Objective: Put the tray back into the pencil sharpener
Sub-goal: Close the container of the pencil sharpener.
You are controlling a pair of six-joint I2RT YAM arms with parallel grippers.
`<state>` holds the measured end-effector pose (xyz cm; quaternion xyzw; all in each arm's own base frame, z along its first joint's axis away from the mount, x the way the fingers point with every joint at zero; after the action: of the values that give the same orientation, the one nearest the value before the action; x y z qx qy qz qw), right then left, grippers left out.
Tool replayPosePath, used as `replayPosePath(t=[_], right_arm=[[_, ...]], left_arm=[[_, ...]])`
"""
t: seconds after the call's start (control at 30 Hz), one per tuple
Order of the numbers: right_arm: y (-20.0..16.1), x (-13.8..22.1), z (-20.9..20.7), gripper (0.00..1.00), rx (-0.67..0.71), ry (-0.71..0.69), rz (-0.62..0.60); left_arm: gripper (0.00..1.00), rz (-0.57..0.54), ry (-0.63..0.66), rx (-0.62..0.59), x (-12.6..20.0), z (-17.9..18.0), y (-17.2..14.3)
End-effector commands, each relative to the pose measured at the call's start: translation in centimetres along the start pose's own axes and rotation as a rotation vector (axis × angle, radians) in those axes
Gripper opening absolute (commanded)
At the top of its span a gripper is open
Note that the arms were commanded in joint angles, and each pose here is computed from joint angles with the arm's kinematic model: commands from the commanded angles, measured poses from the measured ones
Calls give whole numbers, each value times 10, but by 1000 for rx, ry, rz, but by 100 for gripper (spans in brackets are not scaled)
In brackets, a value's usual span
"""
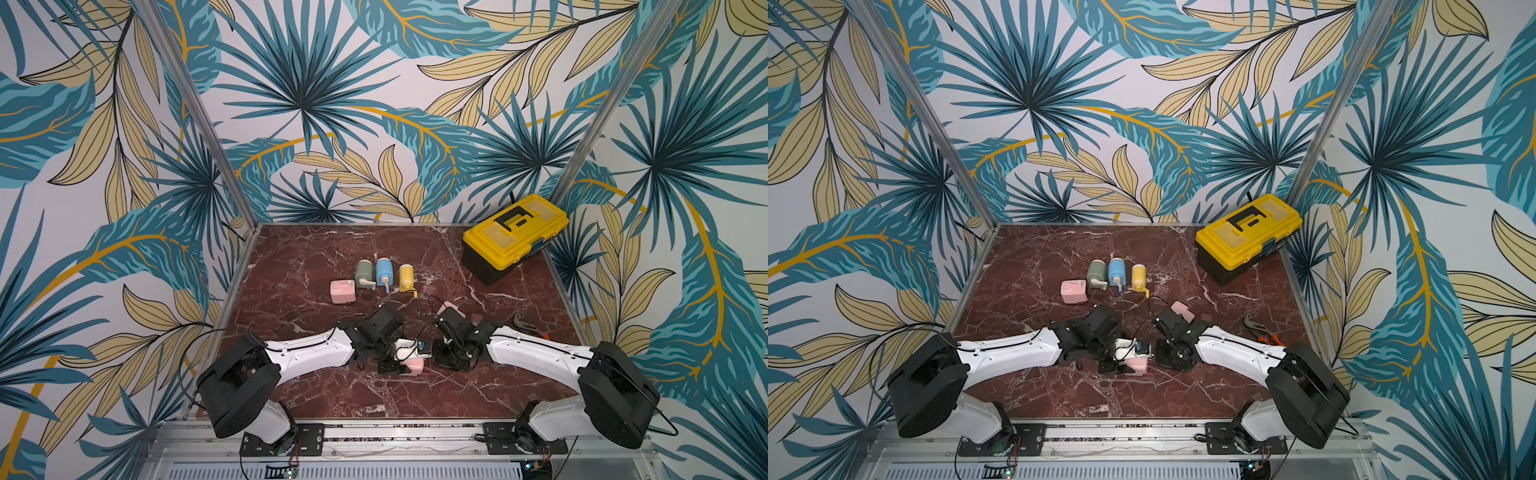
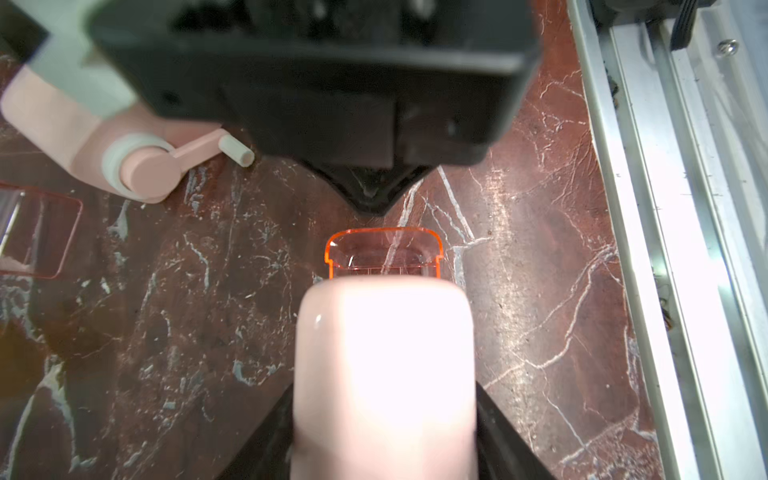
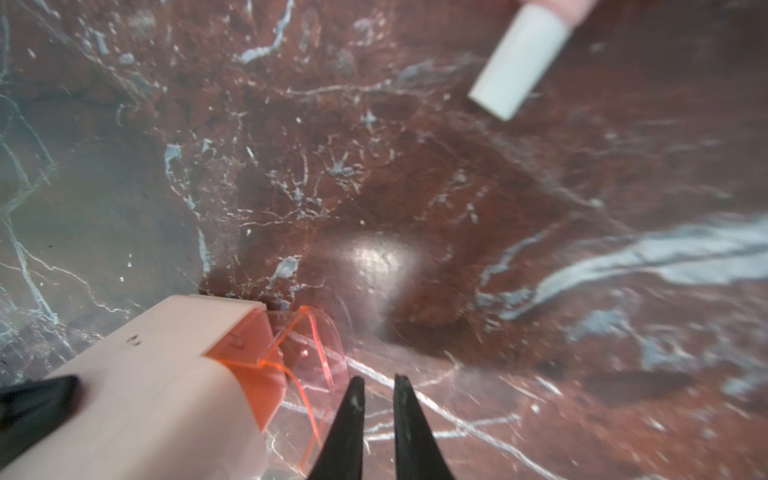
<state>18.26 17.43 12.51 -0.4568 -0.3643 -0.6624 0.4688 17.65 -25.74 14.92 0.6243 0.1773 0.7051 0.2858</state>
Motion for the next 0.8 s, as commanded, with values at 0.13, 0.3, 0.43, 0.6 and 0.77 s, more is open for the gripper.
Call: replayPosePath(t=[0.13, 0.3, 0.43, 0.6, 0.77], right_arm=[[2, -17, 22, 16, -1, 159, 79], [2, -22, 28, 16, -3, 215, 118], [1, -24, 29, 16, -11, 230, 127], [1, -12, 7, 21, -58, 121, 40], [-3, 11, -24, 25, -98, -38, -88]], left_arm=[[50, 28, -1, 0, -4, 2, -1], [50, 28, 0, 1, -4, 3, -1], [51, 33, 2, 5, -5, 3, -1], [65, 39, 17, 21, -4, 4, -1], [76, 39, 28, 59, -3, 7, 2]])
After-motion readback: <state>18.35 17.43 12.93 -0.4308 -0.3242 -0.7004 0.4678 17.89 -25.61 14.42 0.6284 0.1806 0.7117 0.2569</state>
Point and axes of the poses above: each gripper's point midway between its finger pads, its own x axis back along the fingers, its own z axis along the line the jaws close on, y = z × x, the point moved 10 cm from there along x, back along the fingers, and after that the axes turned 7 degrees about -x, right-handed, at the moved point
